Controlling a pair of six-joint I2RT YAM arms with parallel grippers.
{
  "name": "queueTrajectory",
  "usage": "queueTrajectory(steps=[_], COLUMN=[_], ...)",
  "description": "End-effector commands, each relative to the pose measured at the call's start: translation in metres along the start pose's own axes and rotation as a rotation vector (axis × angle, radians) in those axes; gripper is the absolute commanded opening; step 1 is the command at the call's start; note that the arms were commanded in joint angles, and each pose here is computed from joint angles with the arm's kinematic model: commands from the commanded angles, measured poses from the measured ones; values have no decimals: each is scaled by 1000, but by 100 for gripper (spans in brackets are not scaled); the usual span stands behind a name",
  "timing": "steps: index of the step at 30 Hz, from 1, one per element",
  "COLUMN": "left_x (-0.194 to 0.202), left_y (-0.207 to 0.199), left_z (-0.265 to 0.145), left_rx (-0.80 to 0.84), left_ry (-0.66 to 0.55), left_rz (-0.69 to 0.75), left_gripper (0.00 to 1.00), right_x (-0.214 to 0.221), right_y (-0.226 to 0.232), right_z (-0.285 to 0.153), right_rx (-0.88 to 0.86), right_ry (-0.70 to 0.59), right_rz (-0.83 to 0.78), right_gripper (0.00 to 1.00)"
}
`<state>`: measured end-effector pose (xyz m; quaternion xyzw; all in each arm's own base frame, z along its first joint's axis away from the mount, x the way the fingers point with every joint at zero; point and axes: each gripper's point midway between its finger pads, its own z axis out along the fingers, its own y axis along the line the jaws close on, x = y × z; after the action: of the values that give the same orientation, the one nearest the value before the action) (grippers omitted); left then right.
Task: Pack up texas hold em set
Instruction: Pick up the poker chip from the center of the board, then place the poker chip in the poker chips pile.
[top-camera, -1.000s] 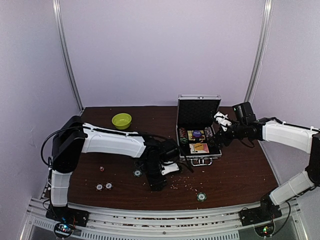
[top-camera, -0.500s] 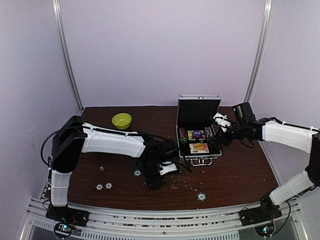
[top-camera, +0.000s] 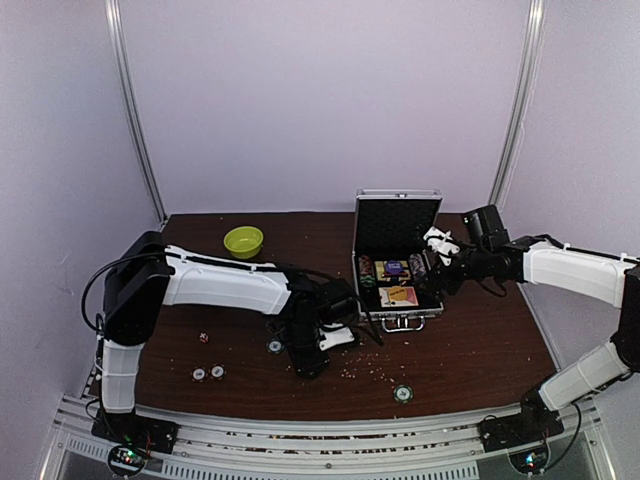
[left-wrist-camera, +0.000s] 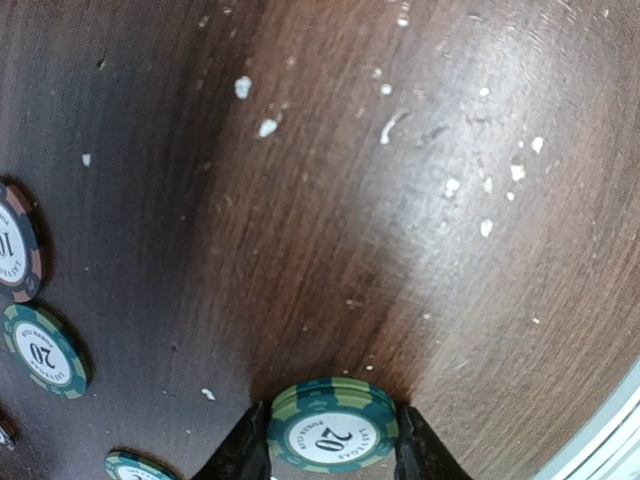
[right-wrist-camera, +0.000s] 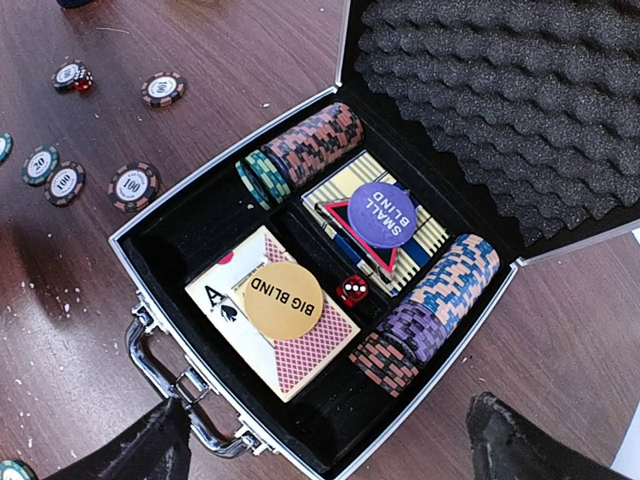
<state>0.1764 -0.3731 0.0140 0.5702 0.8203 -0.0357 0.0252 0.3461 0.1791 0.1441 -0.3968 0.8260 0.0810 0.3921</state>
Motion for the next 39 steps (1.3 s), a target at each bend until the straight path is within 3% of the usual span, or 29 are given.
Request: queueTrajectory(steps=[1, 6, 17, 23, 39], left_x=[27, 20, 1, 22, 44], left_y=[-16, -5, 55, 85, 88], left_z=[24, 11, -54, -45, -14], left_rx=[82, 22, -78, -98, -86], left_ry=[125, 111, -91, -37, 61], left_rz=[-3, 13, -124, -198, -205], left_gripper=[34, 29, 28, 28, 29], right_x=[1, 2, -7, -8, 4], right_y=[2, 1, -3, 0, 7], right_z=[-3, -2, -4, -1, 12], right_rx=[13, 25, 44, 23, -2], right_ry=[8, 14, 2, 4, 53], right_rz=[-20, -24, -3, -2, -26], right_gripper=[96, 97, 97, 97, 97])
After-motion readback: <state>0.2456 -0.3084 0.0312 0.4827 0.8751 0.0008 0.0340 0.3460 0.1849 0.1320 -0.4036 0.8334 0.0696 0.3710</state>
